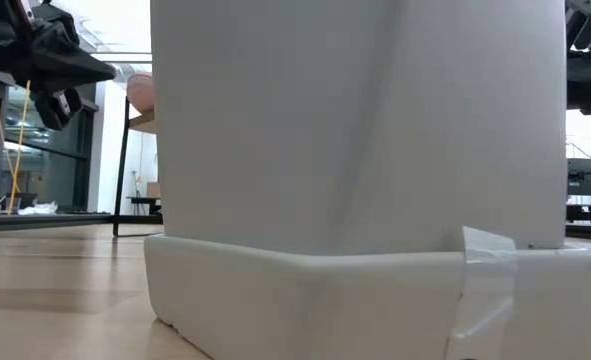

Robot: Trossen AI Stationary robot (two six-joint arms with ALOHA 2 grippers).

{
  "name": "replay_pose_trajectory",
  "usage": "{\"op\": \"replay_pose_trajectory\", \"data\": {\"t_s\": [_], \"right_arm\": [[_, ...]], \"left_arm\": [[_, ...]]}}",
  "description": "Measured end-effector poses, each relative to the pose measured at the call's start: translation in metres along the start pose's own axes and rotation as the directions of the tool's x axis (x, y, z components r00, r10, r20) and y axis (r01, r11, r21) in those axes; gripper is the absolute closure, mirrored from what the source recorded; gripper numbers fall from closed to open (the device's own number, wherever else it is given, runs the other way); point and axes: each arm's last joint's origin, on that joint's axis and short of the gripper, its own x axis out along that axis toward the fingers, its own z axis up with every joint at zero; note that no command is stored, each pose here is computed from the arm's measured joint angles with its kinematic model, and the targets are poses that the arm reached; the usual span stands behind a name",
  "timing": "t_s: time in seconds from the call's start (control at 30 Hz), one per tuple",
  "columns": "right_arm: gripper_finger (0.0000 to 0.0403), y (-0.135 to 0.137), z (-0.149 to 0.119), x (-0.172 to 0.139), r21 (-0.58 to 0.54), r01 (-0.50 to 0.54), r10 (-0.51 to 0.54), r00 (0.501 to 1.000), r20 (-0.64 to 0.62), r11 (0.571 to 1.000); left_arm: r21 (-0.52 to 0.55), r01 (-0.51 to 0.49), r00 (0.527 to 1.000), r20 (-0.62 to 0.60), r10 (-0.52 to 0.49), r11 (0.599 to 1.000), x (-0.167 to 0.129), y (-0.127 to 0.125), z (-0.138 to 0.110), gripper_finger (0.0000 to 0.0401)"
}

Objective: Pick and place slides into the shelf
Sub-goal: Return to Home Position

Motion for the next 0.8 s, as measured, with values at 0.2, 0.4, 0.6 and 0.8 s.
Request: {"op": "replay_pose_trajectory", "data": {"t_s": [0.2, 0.4, 0.6, 0.8], "right_arm": [[0.0403, 0.000, 0.000, 0.000, 0.029, -0.004, 0.004, 1.000, -0.002, 1.000], [0.0403, 0.000, -0.001, 0.000, 0.054, -0.010, 0.011, 1.000, -0.010, 0.998], [0.0403, 0.000, -0.001, 0.000, 0.056, -0.010, 0.011, 1.000, -0.011, 0.998], [0.0403, 0.000, -0.001, 0.000, 0.060, -0.010, 0.011, 1.000, -0.013, 0.998]], "left_arm": [[0.047, 0.059, 0.994, 0.090, -0.063, 0.997, 0.011, 0.001, -0.008, 0.0401], [0.082, 0.071, 0.980, 0.178, -0.084, 0.994, 0.014, 0.001, -0.008, 0.0401], [0.102, 0.111, 0.956, 0.259, -0.134, 0.989, 0.017, 0.000, -0.008, 0.0401], [0.085, 0.227, 0.945, 0.220, -0.241, 0.970, 0.022, 0.002, -0.019, 0.0401]]}}
